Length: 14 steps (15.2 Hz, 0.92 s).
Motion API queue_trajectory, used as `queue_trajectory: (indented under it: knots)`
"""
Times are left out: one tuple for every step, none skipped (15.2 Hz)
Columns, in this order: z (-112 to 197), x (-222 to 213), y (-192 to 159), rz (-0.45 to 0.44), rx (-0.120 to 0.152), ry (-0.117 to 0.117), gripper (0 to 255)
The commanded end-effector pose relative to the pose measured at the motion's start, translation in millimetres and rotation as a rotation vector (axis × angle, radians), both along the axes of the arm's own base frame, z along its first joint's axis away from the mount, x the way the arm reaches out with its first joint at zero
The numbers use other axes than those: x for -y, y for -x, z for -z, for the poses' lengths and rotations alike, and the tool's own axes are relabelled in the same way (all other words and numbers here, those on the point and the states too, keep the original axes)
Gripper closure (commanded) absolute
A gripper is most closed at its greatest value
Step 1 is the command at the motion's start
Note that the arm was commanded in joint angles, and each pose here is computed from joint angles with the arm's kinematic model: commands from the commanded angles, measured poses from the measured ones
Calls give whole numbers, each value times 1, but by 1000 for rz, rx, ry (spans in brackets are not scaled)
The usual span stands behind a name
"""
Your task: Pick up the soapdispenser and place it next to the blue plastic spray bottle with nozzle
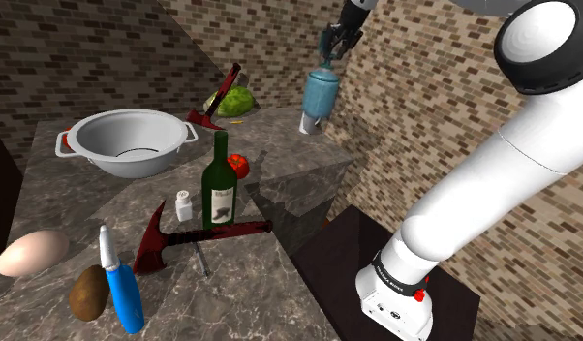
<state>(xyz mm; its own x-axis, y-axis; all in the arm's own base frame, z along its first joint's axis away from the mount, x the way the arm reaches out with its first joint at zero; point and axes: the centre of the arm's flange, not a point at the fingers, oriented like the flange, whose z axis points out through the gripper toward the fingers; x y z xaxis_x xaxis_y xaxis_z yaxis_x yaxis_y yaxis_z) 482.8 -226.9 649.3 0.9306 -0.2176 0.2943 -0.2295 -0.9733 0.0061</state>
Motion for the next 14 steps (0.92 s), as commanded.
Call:
queue_trajectory:
  knots:
    - [-12, 0, 1, 0, 1, 0, 255]
    - [-18, 0, 1, 0, 1, 0, 255]
    - [-23, 0, 1, 0, 1, 0, 255]
    - [-28, 0, 1, 0, 1, 0, 255]
    - [-34, 0, 1, 0, 1, 0, 255]
    - [-39, 0, 1, 0, 1, 0, 255]
    - [-44, 0, 1, 0, 1, 0, 255]
    - [-49, 0, 1, 0, 1, 0, 255]
    - [-55, 0, 1, 0, 1, 0, 255]
    - [-60, 0, 1, 0, 1, 0, 255]
    - [-65, 0, 1, 0, 1, 0, 255]
    - [-71, 0, 1, 0, 1, 0, 255]
    - [-76, 0, 1, 0, 1, 0, 255]
    - [-81, 0, 1, 0, 1, 0, 255]
